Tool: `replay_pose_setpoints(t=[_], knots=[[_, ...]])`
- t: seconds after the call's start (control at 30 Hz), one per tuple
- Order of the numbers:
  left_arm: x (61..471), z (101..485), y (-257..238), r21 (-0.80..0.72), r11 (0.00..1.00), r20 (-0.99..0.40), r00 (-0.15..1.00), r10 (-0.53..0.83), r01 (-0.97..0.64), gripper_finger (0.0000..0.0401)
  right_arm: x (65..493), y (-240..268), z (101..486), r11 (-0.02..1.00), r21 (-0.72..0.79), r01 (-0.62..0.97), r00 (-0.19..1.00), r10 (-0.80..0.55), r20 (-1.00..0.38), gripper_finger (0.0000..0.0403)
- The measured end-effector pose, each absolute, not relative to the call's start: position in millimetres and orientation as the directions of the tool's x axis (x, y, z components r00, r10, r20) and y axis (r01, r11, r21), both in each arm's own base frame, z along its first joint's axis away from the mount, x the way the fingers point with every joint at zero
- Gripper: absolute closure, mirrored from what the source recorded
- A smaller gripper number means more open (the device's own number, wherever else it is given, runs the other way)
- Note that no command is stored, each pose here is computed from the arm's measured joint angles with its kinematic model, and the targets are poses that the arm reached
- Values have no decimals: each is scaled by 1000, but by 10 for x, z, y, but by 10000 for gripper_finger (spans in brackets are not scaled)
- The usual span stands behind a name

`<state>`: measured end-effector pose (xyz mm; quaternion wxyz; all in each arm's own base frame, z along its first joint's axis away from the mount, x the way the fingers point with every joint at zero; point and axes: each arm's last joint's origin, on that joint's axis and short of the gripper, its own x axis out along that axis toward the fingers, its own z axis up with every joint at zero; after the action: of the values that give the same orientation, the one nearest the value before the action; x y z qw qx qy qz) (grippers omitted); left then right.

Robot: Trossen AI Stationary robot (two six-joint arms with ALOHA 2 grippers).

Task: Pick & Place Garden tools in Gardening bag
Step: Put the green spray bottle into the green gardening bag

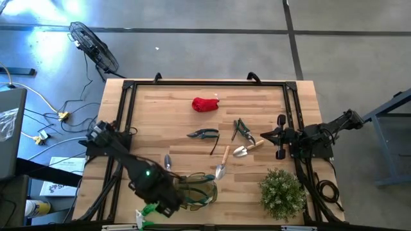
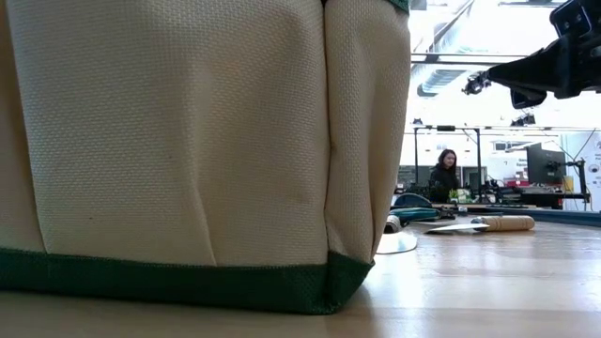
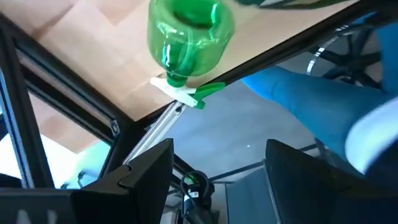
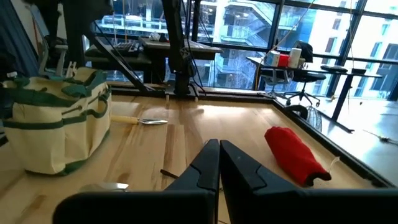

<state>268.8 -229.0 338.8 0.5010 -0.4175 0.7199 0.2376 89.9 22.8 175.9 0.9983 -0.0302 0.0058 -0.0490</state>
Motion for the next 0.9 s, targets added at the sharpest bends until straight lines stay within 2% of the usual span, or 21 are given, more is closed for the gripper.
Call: replay_pose_setpoints(t=[0.2, 0.43, 0.7, 0.9], knots=[[2477, 3328, -2605, -31, 525, -924, -176, -340, -851, 153, 899, 228, 1759, 994, -50, 97, 995, -98, -9, 400], [2173, 3289, -2896, -103, 585, -986, 6, -165, -804, 153, 900, 228, 1757, 994, -52, 97, 995, -98, -9, 400], [1904, 2843, -3173, 28, 716, -999, -40, 0, -698, 153, 900, 228, 1757, 994, -53, 98, 995, -98, -9, 400], [1892, 2547, -3258, 50, 719, -999, -38, 33, -693, 153, 901, 228, 1759, 994, -50, 98, 995, -98, -4, 400]])
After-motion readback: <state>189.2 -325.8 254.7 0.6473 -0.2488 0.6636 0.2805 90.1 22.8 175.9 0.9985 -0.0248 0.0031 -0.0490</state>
